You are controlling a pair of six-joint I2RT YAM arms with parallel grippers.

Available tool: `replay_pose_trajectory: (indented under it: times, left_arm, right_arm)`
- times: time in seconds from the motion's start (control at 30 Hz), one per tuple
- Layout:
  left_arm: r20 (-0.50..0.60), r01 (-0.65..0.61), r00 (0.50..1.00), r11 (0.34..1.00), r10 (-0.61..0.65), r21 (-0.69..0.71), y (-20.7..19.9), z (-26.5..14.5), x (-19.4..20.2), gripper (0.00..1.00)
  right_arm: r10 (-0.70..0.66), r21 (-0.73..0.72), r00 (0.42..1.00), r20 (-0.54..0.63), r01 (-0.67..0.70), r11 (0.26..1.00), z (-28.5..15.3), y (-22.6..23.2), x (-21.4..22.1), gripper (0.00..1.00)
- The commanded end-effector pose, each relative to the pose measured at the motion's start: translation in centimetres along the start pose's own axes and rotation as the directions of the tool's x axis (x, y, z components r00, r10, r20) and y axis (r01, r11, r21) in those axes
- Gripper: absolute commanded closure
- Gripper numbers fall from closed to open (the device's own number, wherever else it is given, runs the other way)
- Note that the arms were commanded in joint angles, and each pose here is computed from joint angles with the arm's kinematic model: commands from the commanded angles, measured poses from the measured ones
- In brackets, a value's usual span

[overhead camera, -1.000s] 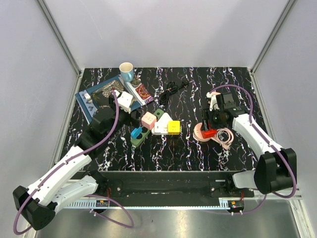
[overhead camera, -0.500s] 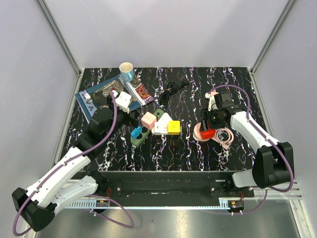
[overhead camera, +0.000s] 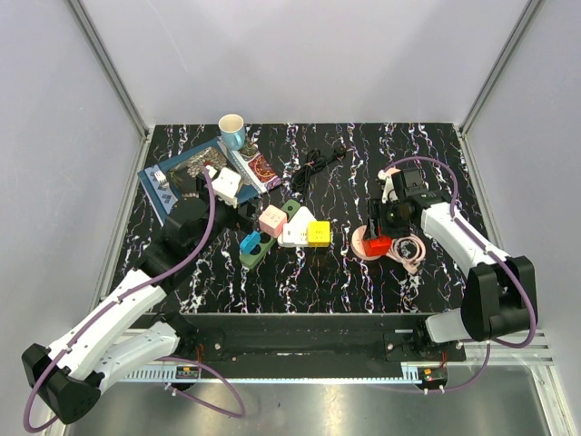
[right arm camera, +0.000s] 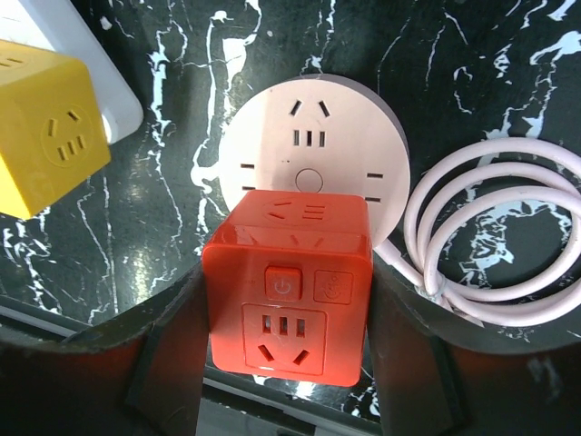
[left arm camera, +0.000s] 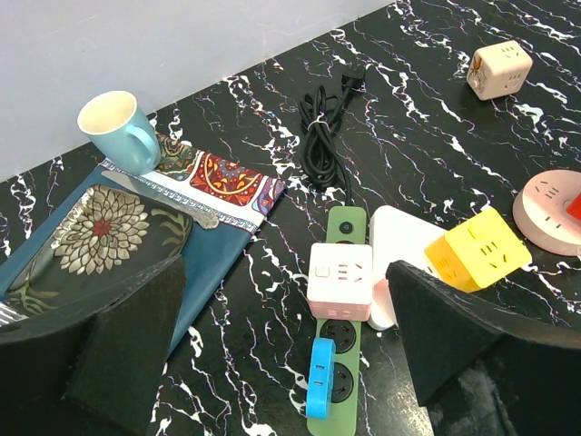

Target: Insert the plug

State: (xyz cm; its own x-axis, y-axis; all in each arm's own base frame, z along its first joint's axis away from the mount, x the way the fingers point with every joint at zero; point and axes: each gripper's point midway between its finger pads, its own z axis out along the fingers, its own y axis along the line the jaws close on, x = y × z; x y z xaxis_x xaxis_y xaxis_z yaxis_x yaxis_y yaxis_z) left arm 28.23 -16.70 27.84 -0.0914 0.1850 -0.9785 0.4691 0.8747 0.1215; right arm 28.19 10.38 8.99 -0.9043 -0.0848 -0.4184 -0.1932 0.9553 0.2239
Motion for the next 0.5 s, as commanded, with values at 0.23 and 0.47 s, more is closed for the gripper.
replay_pose_trajectory:
  times: [0.23, 0.47]
  left_arm:
    - [0.064, -0.004, 0.998, 0.999, 0.007, -0.042, 1.0, -0.4, -1.6, 0.01]
    - [0.073, -0.014, 0.997, 0.999, 0.017, -0.052, 1.2, -0.6, -1.7, 0.01]
  right_arm:
    - [0.028, -0.108, 0.998, 0.049, -0.023, 0.994, 0.0, 3.8, -0.9, 1.00]
    - [-0.071, -0.146, 0.997, 0.017, 0.072, 0.987, 0.7, 5.4, -0.7, 1.00]
